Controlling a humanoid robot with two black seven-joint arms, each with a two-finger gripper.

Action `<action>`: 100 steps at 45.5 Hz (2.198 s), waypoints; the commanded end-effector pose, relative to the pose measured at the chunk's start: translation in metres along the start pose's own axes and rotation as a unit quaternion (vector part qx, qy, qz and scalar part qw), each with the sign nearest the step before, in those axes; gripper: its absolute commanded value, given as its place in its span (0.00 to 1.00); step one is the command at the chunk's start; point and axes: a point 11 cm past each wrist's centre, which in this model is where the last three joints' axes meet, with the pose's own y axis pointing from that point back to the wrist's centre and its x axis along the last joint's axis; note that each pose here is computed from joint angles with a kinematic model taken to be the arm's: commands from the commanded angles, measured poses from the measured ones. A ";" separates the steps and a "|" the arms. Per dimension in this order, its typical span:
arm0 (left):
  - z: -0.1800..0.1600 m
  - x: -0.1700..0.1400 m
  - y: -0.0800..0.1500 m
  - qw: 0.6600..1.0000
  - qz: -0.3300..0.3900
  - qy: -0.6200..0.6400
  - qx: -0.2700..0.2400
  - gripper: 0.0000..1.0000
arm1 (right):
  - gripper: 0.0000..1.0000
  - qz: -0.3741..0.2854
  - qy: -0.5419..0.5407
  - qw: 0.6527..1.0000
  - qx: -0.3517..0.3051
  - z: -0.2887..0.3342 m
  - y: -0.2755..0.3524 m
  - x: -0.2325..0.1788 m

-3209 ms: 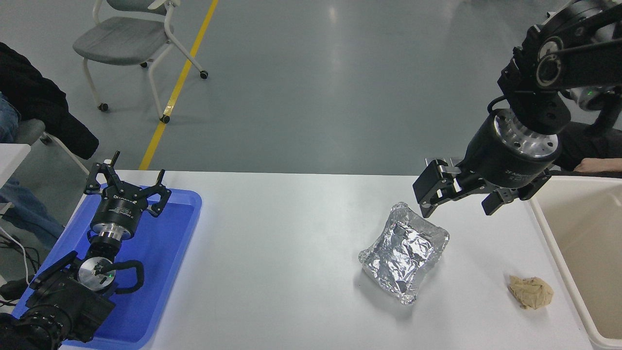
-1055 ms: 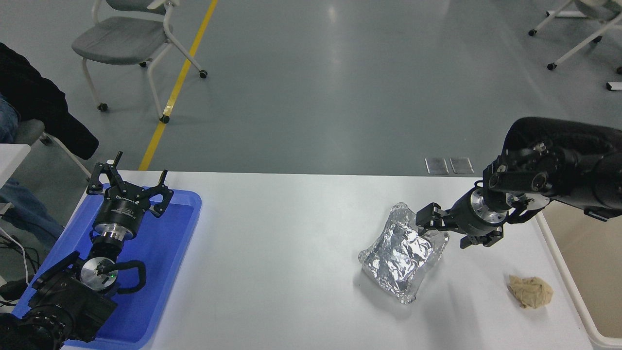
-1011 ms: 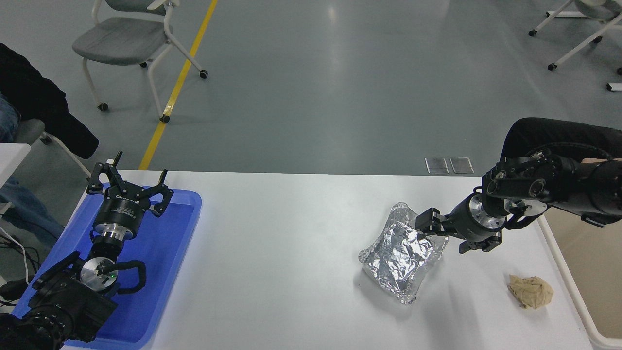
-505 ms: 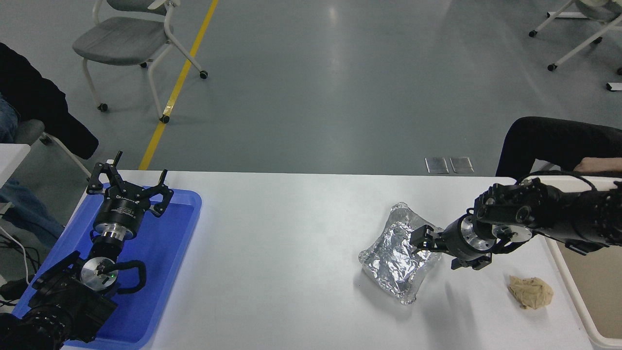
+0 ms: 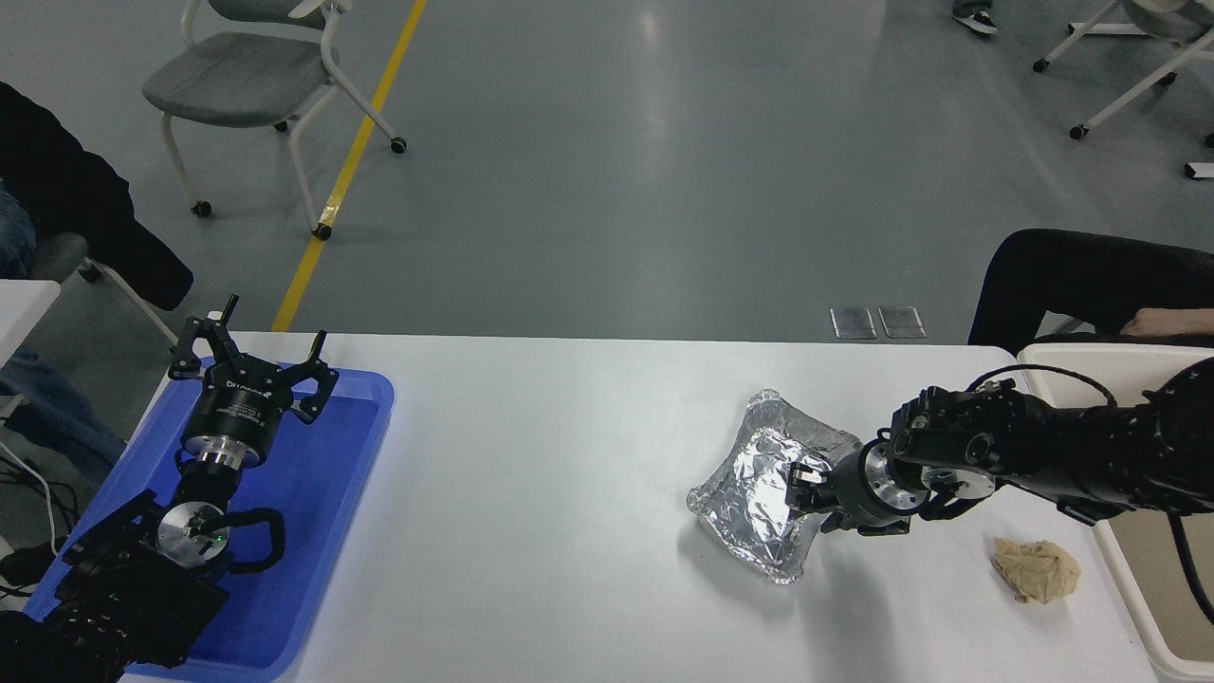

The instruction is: Pick up foil plate and place in dustbin

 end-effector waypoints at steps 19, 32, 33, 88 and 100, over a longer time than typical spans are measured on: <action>0.000 0.000 0.000 1.000 0.000 -0.001 0.001 1.00 | 0.00 0.036 0.026 0.999 -0.021 0.009 0.053 0.048; 0.001 0.000 0.000 1.000 0.000 -0.001 0.000 1.00 | 0.00 0.040 0.087 0.994 -0.054 -0.009 0.139 0.071; 0.001 0.000 0.000 1.000 0.000 -0.001 0.000 1.00 | 0.00 0.045 0.091 0.993 -0.054 -0.011 0.147 0.074; 0.003 0.001 0.001 1.000 0.001 -0.002 -0.003 1.00 | 0.00 0.088 0.087 0.985 -0.123 0.017 0.346 0.091; 0.003 0.001 0.001 1.000 0.001 -0.003 -0.003 1.00 | 0.00 0.131 0.016 0.978 -0.161 0.154 0.358 0.094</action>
